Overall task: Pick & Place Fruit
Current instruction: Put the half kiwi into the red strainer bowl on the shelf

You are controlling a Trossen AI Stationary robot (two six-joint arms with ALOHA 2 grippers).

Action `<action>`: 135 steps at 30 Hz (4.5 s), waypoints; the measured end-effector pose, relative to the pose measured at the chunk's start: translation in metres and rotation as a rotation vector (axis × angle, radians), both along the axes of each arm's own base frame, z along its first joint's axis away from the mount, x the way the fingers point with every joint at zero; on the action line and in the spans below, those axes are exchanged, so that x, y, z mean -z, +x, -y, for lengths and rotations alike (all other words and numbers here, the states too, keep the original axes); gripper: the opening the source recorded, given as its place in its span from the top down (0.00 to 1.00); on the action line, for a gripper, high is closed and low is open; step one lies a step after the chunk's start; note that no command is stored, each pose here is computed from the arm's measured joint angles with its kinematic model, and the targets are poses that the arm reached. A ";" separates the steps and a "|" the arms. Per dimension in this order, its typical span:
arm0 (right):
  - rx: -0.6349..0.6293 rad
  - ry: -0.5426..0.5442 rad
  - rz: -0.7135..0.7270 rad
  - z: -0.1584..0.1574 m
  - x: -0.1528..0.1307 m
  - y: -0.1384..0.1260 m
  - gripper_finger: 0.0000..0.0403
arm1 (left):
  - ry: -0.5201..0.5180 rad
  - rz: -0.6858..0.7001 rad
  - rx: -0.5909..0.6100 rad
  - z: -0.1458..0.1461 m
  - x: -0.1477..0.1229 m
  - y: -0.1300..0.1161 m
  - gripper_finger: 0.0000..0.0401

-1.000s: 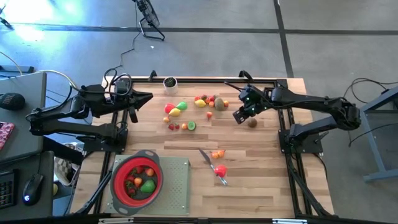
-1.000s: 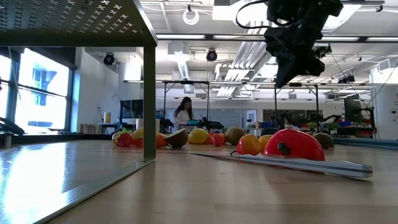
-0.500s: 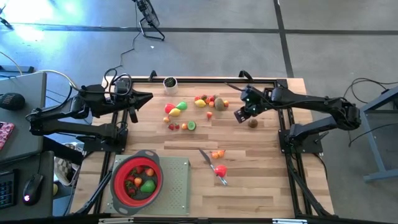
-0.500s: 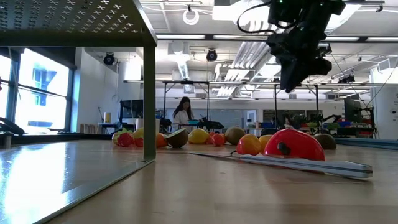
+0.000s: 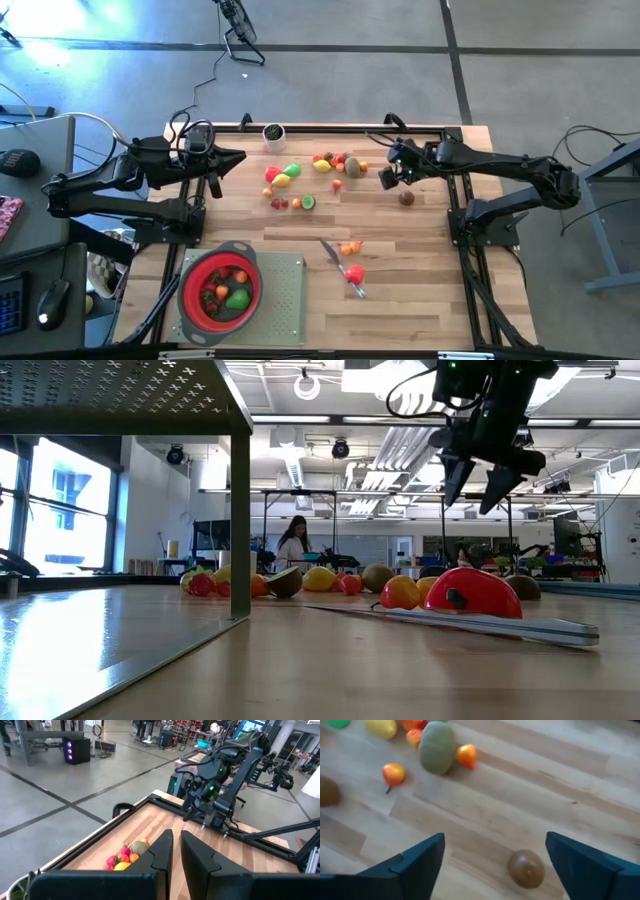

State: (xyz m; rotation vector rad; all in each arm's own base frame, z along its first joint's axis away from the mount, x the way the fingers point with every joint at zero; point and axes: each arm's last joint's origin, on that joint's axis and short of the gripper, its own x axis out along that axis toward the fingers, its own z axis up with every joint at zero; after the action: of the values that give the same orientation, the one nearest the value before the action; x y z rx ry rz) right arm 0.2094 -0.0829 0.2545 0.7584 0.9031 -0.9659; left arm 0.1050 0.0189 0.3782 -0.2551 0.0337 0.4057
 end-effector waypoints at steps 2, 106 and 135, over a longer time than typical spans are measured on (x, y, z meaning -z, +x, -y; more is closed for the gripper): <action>0.005 -0.010 -0.004 0.000 0.000 0.000 0.11 | 0.000 0.001 0.000 0.000 0.000 0.000 0.92; -0.362 -0.166 1.289 -0.028 -0.008 0.006 0.47 | -0.034 0.189 0.000 0.004 -0.012 -0.044 0.92; -0.840 -0.433 1.192 -0.112 -0.113 0.136 0.47 | -0.080 0.206 0.224 0.011 -0.012 -0.044 0.92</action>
State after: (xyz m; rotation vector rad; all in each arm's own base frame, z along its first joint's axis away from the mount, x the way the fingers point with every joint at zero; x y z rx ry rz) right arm 0.3455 0.0290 0.3671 0.3776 -0.0995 0.1277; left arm 0.0609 0.0082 0.3904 -0.3674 -0.1229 0.1545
